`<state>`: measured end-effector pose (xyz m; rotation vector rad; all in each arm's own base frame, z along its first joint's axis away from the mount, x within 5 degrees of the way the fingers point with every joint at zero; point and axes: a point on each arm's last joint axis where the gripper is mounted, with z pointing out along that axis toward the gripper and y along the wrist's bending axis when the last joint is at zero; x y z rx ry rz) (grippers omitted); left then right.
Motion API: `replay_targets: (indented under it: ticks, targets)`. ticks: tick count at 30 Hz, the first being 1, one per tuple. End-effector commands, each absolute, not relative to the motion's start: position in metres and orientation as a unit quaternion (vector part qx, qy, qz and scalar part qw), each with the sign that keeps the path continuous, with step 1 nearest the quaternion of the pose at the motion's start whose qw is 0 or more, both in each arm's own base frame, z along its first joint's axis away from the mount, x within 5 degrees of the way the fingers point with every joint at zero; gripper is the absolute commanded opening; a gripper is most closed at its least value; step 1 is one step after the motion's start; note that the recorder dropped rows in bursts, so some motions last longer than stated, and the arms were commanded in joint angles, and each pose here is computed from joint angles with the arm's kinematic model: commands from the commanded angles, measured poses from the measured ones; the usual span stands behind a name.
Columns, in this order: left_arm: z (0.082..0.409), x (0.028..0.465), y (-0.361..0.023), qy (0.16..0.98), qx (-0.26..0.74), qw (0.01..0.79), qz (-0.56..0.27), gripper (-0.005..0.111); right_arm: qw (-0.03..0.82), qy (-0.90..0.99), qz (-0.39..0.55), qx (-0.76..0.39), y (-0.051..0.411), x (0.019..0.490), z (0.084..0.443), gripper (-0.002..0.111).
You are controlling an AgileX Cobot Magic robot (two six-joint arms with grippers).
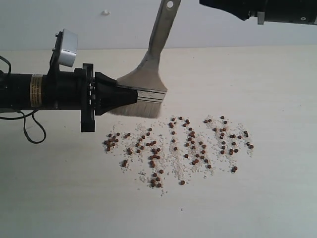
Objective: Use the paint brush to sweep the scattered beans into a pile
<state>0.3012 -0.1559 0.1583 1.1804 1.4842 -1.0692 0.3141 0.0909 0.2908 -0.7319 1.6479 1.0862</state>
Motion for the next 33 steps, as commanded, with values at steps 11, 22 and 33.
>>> replay_targets:
  ticks: [11,22,33]
  targets:
    - [0.164,0.301,-0.156,0.600,0.471,0.470,-0.444,0.000,0.469,0.730,0.434,-0.240,0.136,0.323,0.269,0.000]
    - [0.164,0.300,-0.156,0.599,0.478,0.464,-0.444,0.000,0.473,0.710,0.476,-0.212,0.139,0.323,0.278,0.000]
    - [0.164,0.300,-0.156,0.600,0.477,0.464,-0.444,0.000,0.474,0.687,0.518,-0.186,0.149,0.320,0.286,0.000]
